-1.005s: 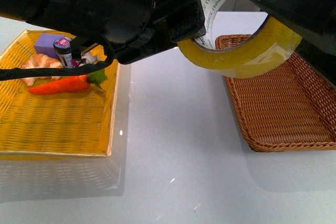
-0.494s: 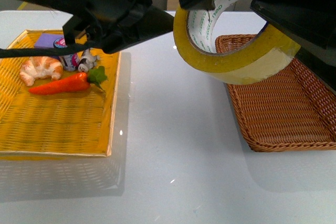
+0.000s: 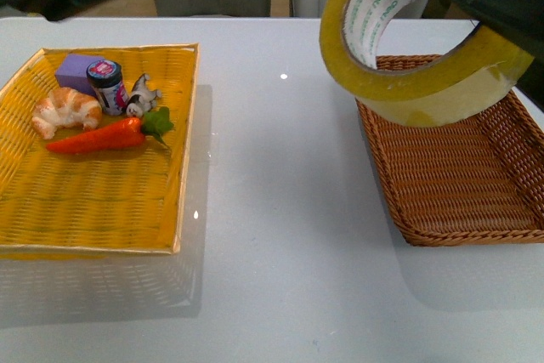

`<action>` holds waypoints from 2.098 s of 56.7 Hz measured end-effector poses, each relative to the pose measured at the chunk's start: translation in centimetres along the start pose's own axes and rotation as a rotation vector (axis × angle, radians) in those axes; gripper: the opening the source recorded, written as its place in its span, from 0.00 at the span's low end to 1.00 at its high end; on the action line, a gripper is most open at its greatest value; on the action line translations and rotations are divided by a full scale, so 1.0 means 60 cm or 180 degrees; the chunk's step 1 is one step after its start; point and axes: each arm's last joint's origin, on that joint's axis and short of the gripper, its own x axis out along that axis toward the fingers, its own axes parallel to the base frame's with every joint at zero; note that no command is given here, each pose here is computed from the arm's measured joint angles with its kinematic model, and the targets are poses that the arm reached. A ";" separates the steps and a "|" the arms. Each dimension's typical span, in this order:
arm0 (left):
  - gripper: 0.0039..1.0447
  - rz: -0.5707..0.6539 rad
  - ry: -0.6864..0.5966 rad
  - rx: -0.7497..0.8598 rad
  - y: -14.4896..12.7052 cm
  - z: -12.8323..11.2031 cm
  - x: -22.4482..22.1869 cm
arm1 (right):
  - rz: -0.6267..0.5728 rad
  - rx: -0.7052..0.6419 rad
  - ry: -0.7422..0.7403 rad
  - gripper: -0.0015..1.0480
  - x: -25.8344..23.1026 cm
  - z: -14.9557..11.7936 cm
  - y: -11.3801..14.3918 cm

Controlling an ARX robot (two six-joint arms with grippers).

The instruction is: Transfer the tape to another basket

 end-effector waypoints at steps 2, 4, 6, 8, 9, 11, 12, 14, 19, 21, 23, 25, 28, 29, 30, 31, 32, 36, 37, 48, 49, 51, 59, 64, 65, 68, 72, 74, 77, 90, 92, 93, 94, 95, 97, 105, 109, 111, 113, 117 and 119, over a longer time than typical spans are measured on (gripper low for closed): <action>0.92 0.0021 -0.0070 0.0038 0.006 0.003 -0.008 | -0.0011 0.0007 -0.0013 0.46 -0.001 0.003 -0.003; 0.92 0.0048 -0.0150 0.0084 0.011 0.006 -0.015 | -0.0027 0.0015 -0.0030 0.46 -0.002 0.007 -0.007; 0.92 0.0077 -0.0239 0.0131 0.016 0.009 -0.023 | -0.0042 0.0023 -0.0044 0.46 -0.004 0.010 -0.012; 0.91 0.0165 -0.0387 0.0263 0.021 0.011 -0.033 | -0.0064 0.0035 -0.0064 0.46 -0.005 0.015 -0.018; 0.90 0.0232 -0.0473 0.0295 0.022 0.010 -0.036 | -0.0068 0.0037 -0.0069 0.46 -0.005 0.016 -0.019; 0.83 0.0592 -0.0883 0.0520 0.030 0.010 -0.050 | -0.0087 0.0049 -0.0087 0.46 -0.006 0.019 -0.025; 0.81 0.0677 -0.0969 0.0577 0.032 0.010 -0.054 | -0.0104 0.0058 -0.0105 0.46 -0.006 0.021 -0.029; 0.76 0.0914 -0.1162 0.0760 0.040 0.006 -0.069 | -0.0133 0.0080 -0.0122 0.46 -0.006 0.024 -0.036; 0.61 0.1322 -0.1369 0.1032 0.066 -0.012 -0.111 | -0.0248 0.0159 -0.0172 0.46 -0.001 0.033 -0.062; 0.55 0.1380 -0.1368 0.1097 0.072 -0.019 -0.120 | -0.0299 0.0185 -0.0201 0.46 0.002 0.037 -0.072; 0.50 0.1394 -0.1352 0.1142 0.076 -0.026 -0.128 | -0.0339 0.0208 -0.0229 0.46 0.006 0.042 -0.081; 0.43 0.1391 -0.1315 0.1190 0.082 -0.037 -0.136 | -0.0369 0.0234 -0.0259 0.46 0.014 0.049 -0.092; 0.35 0.1400 -0.1270 0.1232 0.089 -0.049 -0.146 | -0.0387 0.0285 -0.0290 0.46 0.025 0.058 -0.106; 0.33 0.1398 -0.1264 0.1235 0.091 -0.051 -0.147 | -0.0395 0.0289 -0.0295 0.46 0.028 0.059 -0.109; 0.30 0.1402 -0.1256 0.1250 0.093 -0.055 -0.151 | -0.0406 0.0306 -0.0300 0.46 0.033 0.062 -0.115; 0.26 0.1415 -0.1254 0.1252 0.096 -0.059 -0.155 | -0.0425 0.0324 -0.0304 0.46 0.039 0.065 -0.122; 0.23 0.1422 -0.1257 0.1258 0.097 -0.062 -0.159 | -0.0451 0.0344 -0.0310 0.46 0.044 0.067 -0.129; 0.07 0.1414 -0.1288 0.1277 0.103 -0.073 -0.176 | -0.0623 0.0481 -0.0337 0.46 0.066 0.072 -0.168; 0.06 0.1414 -0.1288 0.1277 0.104 -0.074 -0.178 | -0.0651 0.0494 -0.0341 0.46 0.068 0.073 -0.173; 0.01 0.1430 -0.1268 0.1289 0.115 -0.100 -0.207 | -0.0964 0.0800 -0.0251 0.46 0.129 0.062 -0.252; 0.01 0.1432 -0.1269 0.1290 0.115 -0.102 -0.209 | -0.0973 0.0816 -0.0241 0.46 0.135 0.062 -0.257; 0.01 0.1430 -0.1268 0.1291 0.116 -0.105 -0.212 | -0.0981 0.0849 -0.0230 0.46 0.144 0.061 -0.263; 0.01 0.1401 -0.1257 0.1300 0.128 -0.113 -0.232 | -0.1055 0.0972 -0.0238 0.46 0.183 0.054 -0.289; 0.01 0.1444 -0.1275 0.1293 0.130 -0.118 -0.240 | -0.1112 0.1042 -0.0220 0.46 0.200 0.046 -0.302; 0.01 0.1444 -0.1276 0.1293 0.130 -0.119 -0.241 | -0.1127 0.1059 -0.0213 0.46 0.203 0.043 -0.304; 0.01 0.1429 -0.1267 0.1295 0.129 -0.125 -0.245 | -0.1199 0.1105 -0.0158 0.46 0.213 0.031 -0.314; 0.01 0.1430 -0.1272 0.1296 0.128 -0.129 -0.249 | -0.1303 0.1137 -0.0101 0.46 0.217 0.021 -0.323; 0.01 0.1420 -0.1311 0.1306 0.130 -0.135 -0.250 | -0.1384 0.1162 -0.0058 0.46 0.220 0.015 -0.328; 0.01 0.1422 -0.1307 0.1305 0.131 -0.140 -0.251 | -0.1439 0.1180 -0.0028 0.46 0.222 0.009 -0.332; 0.01 0.1416 -0.1329 0.1311 0.125 -0.144 -0.263 | -0.1612 0.1299 -0.0022 0.46 0.226 0.003 -0.344; 0.01 0.1416 -0.1329 0.1311 0.124 -0.145 -0.265 | -0.1634 0.1324 -0.0027 0.46 0.225 0.003 -0.345; 0.01 0.1416 -0.1326 0.1310 0.124 -0.145 -0.266 | -0.1646 0.1337 -0.0032 0.46 0.224 0.003 -0.346; 0.01 0.1417 -0.1325 0.1310 0.124 -0.145 -0.266 | -0.1649 0.1345 -0.0036 0.46 0.224 0.003 -0.346; 0.01 0.1416 -0.1326 0.1310 0.123 -0.146 -0.267 | -0.1651 0.1353 -0.0040 0.46 0.224 0.004 -0.347; 0.01 0.1417 -0.1325 0.1310 0.123 -0.146 -0.268 | -0.1658 0.1362 -0.0042 0.47 0.223 0.004 -0.347; 0.01 0.1415 -0.1336 0.1312 0.120 -0.149 -0.274 | -0.1804 0.1411 -0.0027 0.71 0.203 -0.007 -0.357; 0.01 0.1414 -0.1340 0.1313 0.119 -0.149 -0.276 | -0.1865 0.1435 -0.0028 0.81 0.188 -0.010 -0.361; 0.01 0.1414 -0.1338 0.1313 0.119 -0.150 -0.277 | -0.1869 0.1437 -0.0038 0.85 0.181 -0.008 -0.359; 0.01 0.1414 -0.1339 0.1313 0.118 -0.151 -0.279 | -0.1862 0.1429 -0.0070 0.91 0.170 -0.002 -0.356; 0.01 0.1414 -0.1337 0.1313 0.117 -0.152 -0.281 | -0.1804 0.1368 -0.0146 0.91 0.151 0.018 -0.342; 0.01 0.1414 -0.1339 0.1313 0.117 -0.153 -0.282 | -0.1778 0.1329 -0.0171 0.91 0.143 0.025 -0.336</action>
